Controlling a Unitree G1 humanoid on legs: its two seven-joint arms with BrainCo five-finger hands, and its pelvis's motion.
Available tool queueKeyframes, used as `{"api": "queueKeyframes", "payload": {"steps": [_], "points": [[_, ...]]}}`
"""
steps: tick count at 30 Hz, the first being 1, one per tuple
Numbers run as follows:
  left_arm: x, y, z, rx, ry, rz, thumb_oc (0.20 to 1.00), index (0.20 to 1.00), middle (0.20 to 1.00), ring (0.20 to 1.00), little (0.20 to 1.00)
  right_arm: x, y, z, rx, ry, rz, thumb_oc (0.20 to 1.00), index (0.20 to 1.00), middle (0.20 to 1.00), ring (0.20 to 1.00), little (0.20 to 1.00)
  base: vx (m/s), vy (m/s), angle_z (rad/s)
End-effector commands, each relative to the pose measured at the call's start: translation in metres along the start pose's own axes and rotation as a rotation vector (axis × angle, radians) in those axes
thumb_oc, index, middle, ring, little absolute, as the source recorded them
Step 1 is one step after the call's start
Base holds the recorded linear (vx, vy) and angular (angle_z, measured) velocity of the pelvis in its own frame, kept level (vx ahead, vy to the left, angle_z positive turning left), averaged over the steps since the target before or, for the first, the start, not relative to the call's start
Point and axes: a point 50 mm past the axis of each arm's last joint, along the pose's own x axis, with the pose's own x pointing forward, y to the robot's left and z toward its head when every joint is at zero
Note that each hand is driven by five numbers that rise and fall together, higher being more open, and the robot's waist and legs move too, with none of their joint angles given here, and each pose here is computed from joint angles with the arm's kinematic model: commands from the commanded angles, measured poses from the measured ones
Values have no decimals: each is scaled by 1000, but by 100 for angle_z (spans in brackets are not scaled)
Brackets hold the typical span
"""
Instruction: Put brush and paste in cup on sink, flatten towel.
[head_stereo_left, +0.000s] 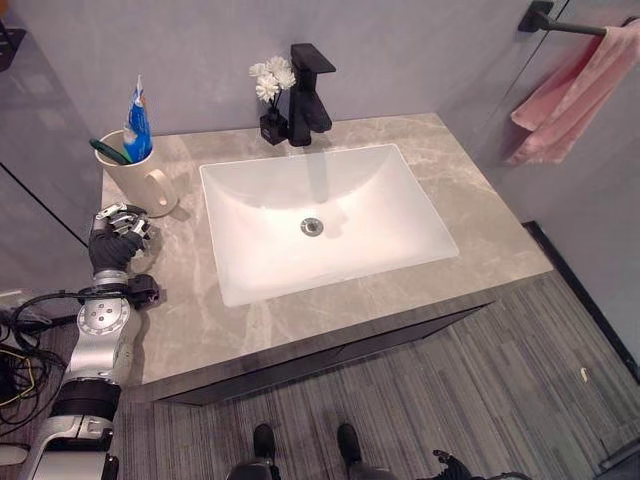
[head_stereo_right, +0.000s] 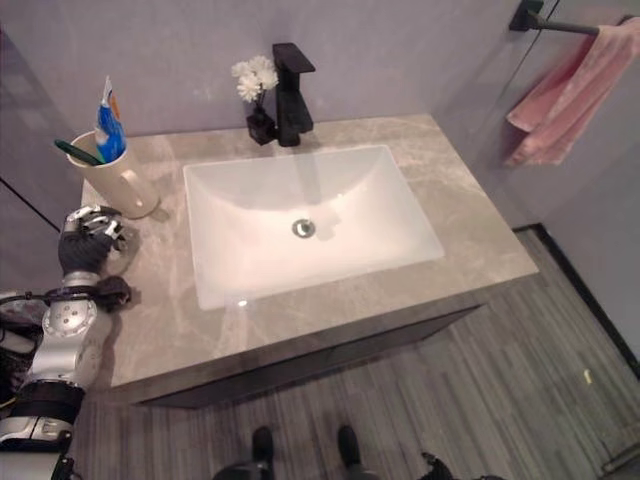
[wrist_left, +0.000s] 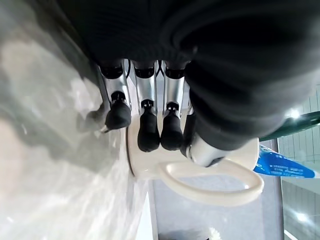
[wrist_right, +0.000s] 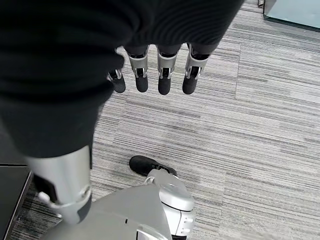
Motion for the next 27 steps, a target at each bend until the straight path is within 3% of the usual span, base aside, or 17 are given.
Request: {"api": "queueKeyframes", "payload": {"steps": [1, 27], "points": [[2, 8, -8, 42, 34, 40, 200, 200, 200, 200, 200, 0, -22, 1, 11, -24, -58, 1000, 1000, 1000, 1000, 1000, -7, 15, -12], [57, 21, 43, 135, -45, 129, 200, 200, 200, 200, 200, -1, -29, 2, 15, -33, -61, 1000, 1000, 1000, 1000, 1000, 20, 7, -9]]}}
